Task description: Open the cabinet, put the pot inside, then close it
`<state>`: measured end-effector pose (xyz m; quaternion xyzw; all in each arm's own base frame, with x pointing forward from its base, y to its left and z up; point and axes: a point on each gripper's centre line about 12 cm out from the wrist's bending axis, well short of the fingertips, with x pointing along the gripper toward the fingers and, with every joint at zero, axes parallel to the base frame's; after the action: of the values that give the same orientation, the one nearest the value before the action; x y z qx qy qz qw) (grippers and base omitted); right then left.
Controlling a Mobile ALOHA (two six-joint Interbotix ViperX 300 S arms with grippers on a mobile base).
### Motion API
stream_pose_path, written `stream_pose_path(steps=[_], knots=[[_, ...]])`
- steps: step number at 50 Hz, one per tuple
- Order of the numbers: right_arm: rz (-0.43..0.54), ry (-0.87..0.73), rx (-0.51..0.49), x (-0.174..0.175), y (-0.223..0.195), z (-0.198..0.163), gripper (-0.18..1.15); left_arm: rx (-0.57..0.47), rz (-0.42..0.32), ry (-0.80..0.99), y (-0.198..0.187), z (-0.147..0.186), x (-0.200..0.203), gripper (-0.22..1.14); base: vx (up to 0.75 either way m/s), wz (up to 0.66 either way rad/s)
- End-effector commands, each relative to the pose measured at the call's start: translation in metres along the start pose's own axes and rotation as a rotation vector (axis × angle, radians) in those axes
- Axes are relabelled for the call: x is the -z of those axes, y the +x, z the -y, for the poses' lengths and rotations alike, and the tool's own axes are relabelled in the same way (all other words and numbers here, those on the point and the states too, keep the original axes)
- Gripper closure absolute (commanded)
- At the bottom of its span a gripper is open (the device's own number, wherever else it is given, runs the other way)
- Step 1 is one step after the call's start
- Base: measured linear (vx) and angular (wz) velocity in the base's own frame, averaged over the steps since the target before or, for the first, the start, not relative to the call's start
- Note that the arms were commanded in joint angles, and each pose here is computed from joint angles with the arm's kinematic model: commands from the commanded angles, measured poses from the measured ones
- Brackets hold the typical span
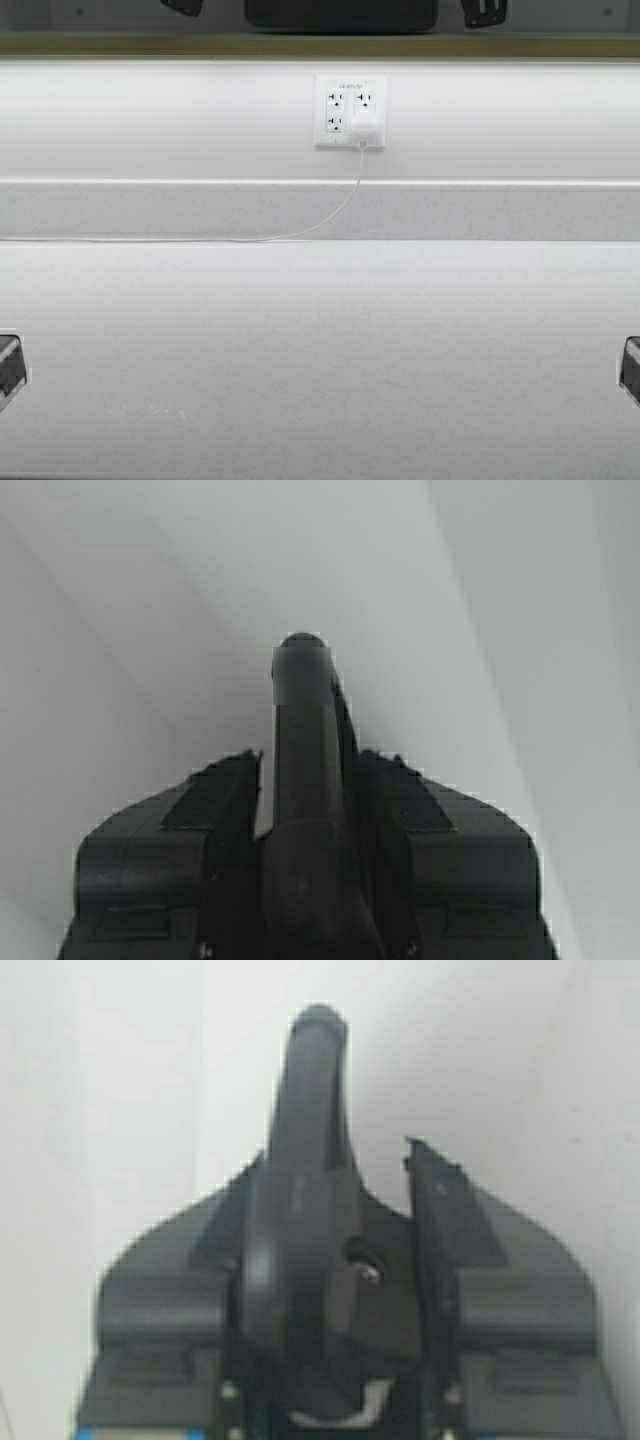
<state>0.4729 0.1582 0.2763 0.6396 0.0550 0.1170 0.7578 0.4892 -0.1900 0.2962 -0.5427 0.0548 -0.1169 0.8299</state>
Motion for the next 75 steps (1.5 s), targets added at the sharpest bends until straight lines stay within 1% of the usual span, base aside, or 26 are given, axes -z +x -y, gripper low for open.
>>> stream_pose_path(steps=[1,14,16,18,19,22,24,28,29,31,34,36,38,42,48,56,63,68,72,75], knots=[[-0.041,-0.013,-0.095,0.02,0.002,-0.032,0.9,0.057,-0.019,0.003,-0.002,0.024,0.013,0.88,0.01,0.01],[-0.047,0.05,-0.05,0.023,0.0,-0.013,0.89,0.011,-0.004,-0.113,-0.004,0.002,0.018,0.88,0.01,0.0],[-0.042,0.051,-0.051,0.021,0.0,-0.012,0.87,0.018,0.004,-0.131,-0.005,0.003,0.017,0.88,0.0,0.0],[-0.037,0.049,-0.058,0.019,0.0,-0.012,0.82,0.032,0.02,-0.14,-0.006,0.003,0.016,0.87,0.0,0.0],[-0.035,0.048,-0.065,0.019,0.0,-0.014,0.78,0.044,0.031,-0.147,-0.006,0.003,0.014,0.86,0.0,0.0],[-0.021,0.044,-0.1,0.017,0.001,-0.018,0.56,0.089,0.073,-0.153,-0.007,0.005,0.01,0.78,0.0,0.0],[-0.007,0.046,-0.13,0.014,0.001,-0.021,0.39,0.114,0.094,-0.156,-0.008,0.007,0.008,0.69,0.0,0.0],[0.014,0.062,-0.167,0.006,0.0,-0.025,0.06,0.138,0.112,-0.165,-0.01,0.011,0.004,0.41,0.0,0.0],[0.018,0.063,-0.164,0.005,0.0,-0.025,0.0,0.142,0.114,-0.173,-0.01,0.013,0.004,0.29,0.0,0.0],[0.024,0.067,-0.16,0.003,0.0,-0.025,-0.08,0.148,0.116,-0.185,-0.01,0.015,0.003,0.14,0.0,0.0],[0.031,0.067,-0.158,0.0,-0.001,-0.025,-0.08,0.154,0.117,-0.201,-0.009,0.016,0.002,-0.07,0.0,0.0],[0.033,0.066,-0.155,-0.001,-0.001,-0.024,-0.07,0.16,0.12,-0.213,-0.008,0.017,0.002,-0.15,0.0,0.0],[0.033,0.063,-0.151,0.0,-0.001,-0.022,-0.06,0.163,0.121,-0.222,-0.008,0.017,0.002,-0.15,0.0,0.0],[0.034,0.062,-0.15,-0.001,-0.002,-0.022,-0.07,0.173,0.128,-0.232,-0.009,0.018,0.001,-0.1,0.0,0.0],[0.048,0.051,-0.154,-0.008,-0.003,-0.024,-0.07,0.181,0.133,-0.237,-0.01,0.019,-0.001,-0.1,0.0,0.0],[0.094,0.021,-0.151,-0.031,-0.012,-0.026,-0.07,0.183,0.162,-0.235,-0.017,0.017,-0.012,-0.1,0.0,0.0],[0.155,0.007,-0.125,-0.062,-0.026,-0.02,-0.07,0.166,0.21,-0.231,-0.028,0.007,-0.034,-0.1,0.0,0.0],[0.198,-0.008,-0.111,-0.084,-0.037,-0.017,-0.07,0.151,0.263,-0.226,-0.04,-0.003,-0.056,-0.1,0.0,0.0],[0.207,-0.04,-0.117,-0.094,-0.044,-0.021,-0.07,0.143,0.291,-0.219,-0.048,-0.009,-0.068,-0.1,0.0,0.0],[0.192,-0.091,-0.128,-0.095,-0.048,-0.026,-0.07,0.146,0.299,-0.206,-0.056,-0.008,-0.072,-0.1,0.0,0.0]])
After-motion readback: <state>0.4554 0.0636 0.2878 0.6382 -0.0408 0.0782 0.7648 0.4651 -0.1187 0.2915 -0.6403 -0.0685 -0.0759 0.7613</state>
